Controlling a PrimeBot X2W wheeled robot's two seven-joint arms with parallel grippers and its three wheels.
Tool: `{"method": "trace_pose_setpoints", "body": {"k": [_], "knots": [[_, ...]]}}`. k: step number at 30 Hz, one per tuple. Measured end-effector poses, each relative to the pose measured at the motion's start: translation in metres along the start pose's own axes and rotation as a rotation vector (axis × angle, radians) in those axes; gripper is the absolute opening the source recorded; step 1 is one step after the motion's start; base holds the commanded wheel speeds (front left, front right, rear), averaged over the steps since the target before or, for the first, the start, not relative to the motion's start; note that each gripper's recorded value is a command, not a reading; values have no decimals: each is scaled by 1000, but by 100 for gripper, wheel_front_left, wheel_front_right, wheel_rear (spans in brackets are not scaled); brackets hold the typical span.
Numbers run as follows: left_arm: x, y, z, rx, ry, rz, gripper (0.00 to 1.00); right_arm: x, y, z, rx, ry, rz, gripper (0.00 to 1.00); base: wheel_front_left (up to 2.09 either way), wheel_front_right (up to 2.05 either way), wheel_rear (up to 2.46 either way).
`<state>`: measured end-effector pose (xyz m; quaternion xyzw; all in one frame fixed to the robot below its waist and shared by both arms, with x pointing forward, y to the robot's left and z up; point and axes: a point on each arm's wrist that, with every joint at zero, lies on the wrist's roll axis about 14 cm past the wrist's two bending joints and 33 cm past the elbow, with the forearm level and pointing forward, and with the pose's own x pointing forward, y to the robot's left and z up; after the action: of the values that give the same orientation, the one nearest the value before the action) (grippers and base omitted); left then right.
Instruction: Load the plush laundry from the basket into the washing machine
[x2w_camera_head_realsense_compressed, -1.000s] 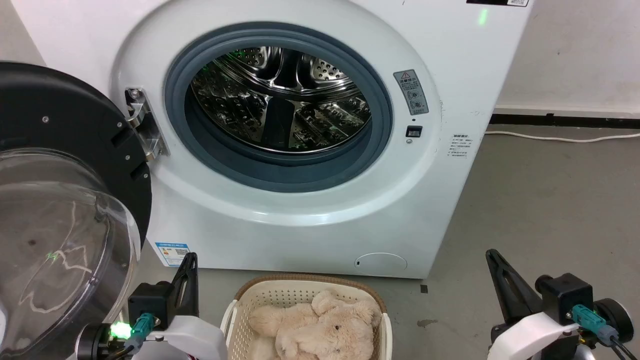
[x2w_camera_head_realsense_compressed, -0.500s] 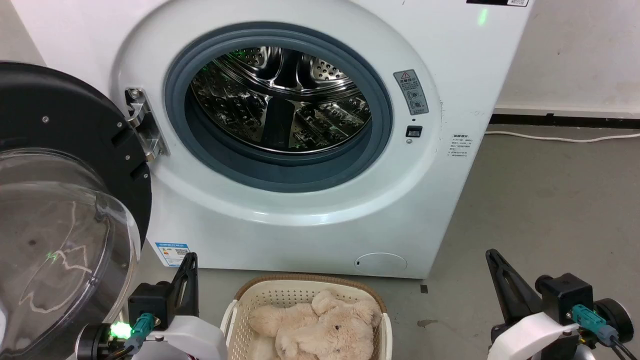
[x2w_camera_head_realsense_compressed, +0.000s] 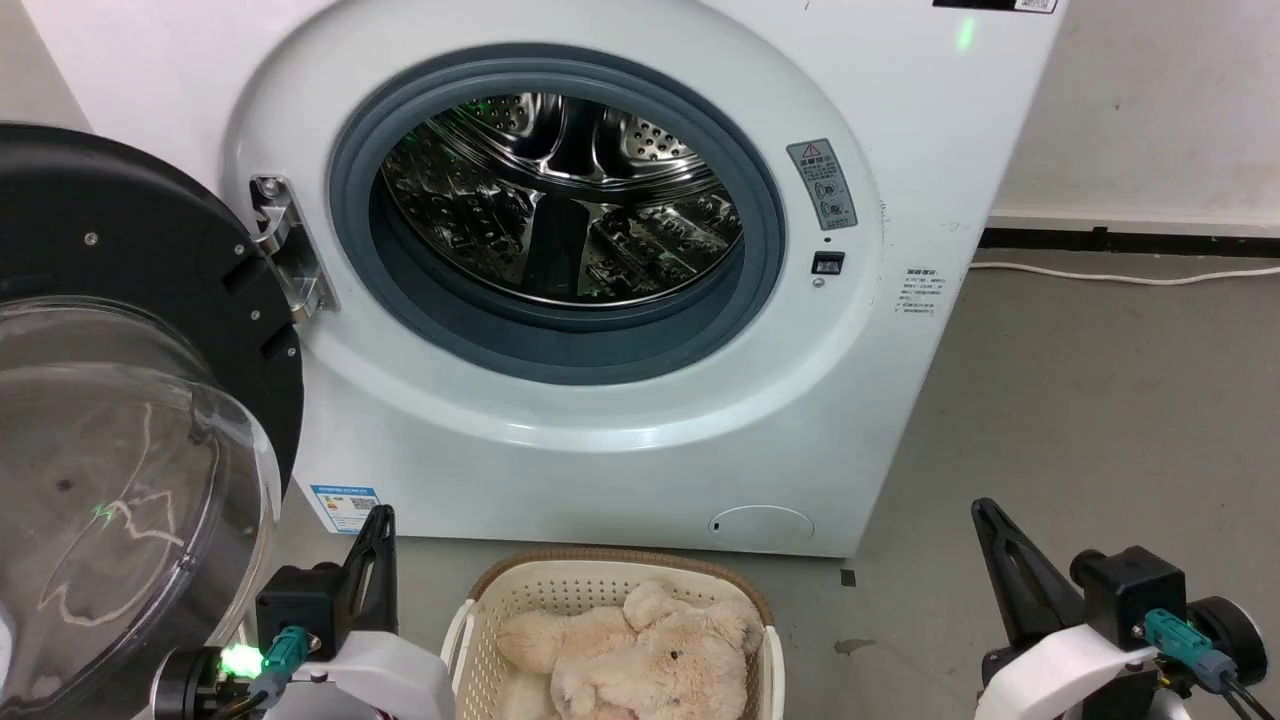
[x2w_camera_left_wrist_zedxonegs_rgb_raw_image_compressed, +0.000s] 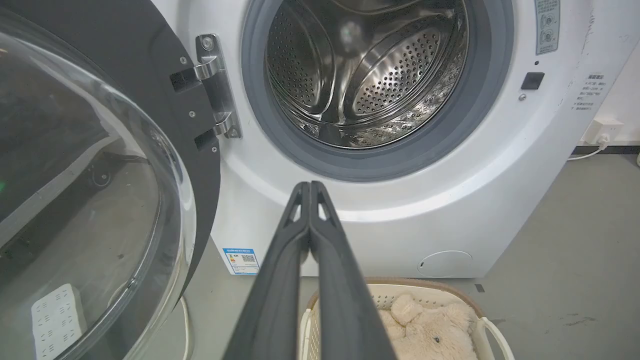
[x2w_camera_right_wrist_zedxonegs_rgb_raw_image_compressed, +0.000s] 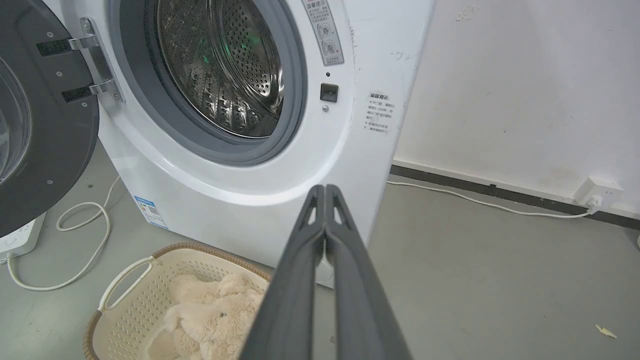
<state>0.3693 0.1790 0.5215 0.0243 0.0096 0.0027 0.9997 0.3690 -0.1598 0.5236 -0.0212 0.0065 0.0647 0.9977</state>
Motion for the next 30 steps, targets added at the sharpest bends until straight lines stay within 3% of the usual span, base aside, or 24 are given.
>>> {"method": "trace_pose_setpoints", "body": {"k": [9,10,30], "knots": [[0,0,0,0,0,0,0,0,0,0,0,0,0,0,0,0,0],[0,0,0,0,0,0,100,0,0,0,0,0,0,100,0,0,0],[6,-11,-9,-2,12,-30,100,2,-10,-9,32,12,-29,100,0,0,0]]}}
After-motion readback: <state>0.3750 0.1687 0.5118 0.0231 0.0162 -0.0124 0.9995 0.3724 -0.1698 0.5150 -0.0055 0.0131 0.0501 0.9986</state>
